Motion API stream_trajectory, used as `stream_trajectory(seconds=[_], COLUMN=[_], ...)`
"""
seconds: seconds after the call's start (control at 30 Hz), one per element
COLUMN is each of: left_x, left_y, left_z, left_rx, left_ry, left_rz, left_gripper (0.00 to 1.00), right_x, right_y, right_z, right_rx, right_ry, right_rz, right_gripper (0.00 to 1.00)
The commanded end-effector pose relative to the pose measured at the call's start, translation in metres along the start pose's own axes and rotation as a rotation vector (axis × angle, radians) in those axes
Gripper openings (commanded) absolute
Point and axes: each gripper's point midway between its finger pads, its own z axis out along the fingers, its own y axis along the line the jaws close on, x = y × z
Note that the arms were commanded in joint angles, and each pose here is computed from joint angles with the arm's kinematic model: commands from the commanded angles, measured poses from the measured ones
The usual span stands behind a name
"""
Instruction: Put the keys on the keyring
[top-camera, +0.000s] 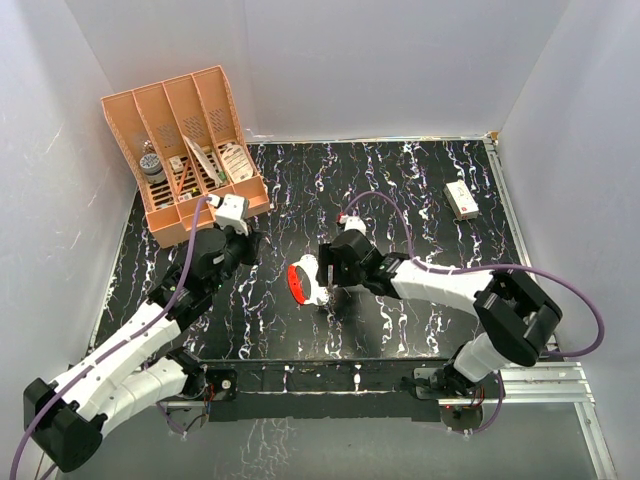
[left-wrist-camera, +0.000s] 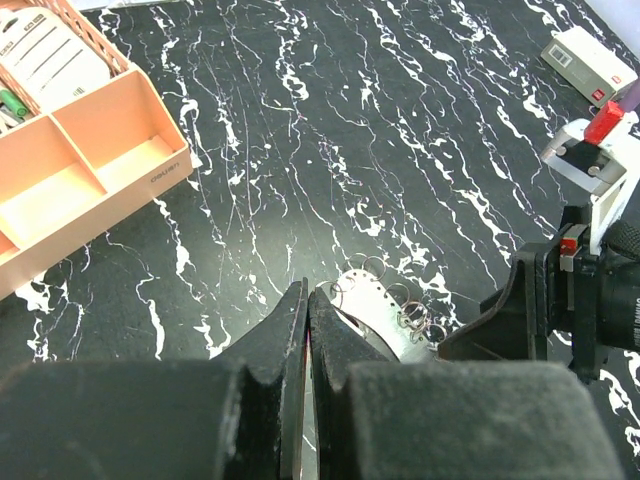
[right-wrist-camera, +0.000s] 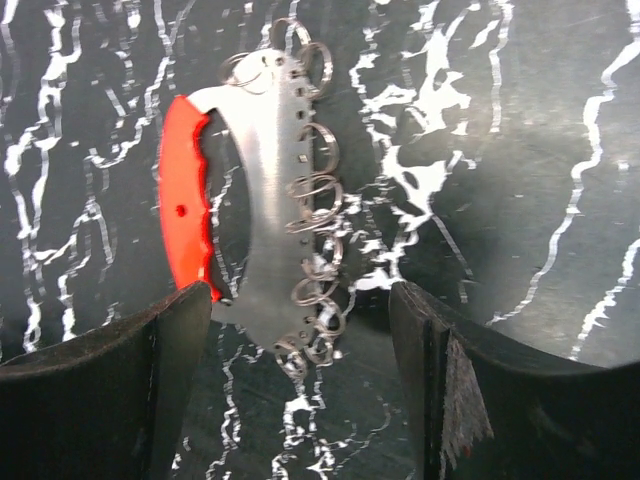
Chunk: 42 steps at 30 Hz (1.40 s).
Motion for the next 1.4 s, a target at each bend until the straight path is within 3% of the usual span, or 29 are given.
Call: stream_trajectory(seconds=[0.0,0.17,0.67,1.07,1.37], left_x=[-0.026,-0.025,0.023,0.077,0.097], left_y=[-0.008,-0.008,-0.027,-0.011,-0.040], left_z=[0.000,0.000,0.034,0.077,0.091], left_rx=[0.035,0.042,0.189,0.096,0.233], left_ry=[-0.052,-0.041,-0.002,0.044,0.196], left_rz=[-0.014,-0.012,0.113,0.160,0.188], left_gripper=[0.00,0.00,0.00,0.00,0.00], right_x=[-0.002,0.004,-0.074,-0.083,-0.080], right_y=[0.037,0.039,-0.008,-0.035,-0.049], right_z=[-0.006,-0.001,-0.041,-0.039,-0.038], right_rx=[-0.159,-0.147,-0.034,-0.044,-0.049], right_ry=[-0.013,-0.010,-0.250,-0.259,-0.253], right_rz=[0.024,0.046,0.094,0.114,0.132], right_gripper=[0.71,0.71,0.74,0.74,0.74])
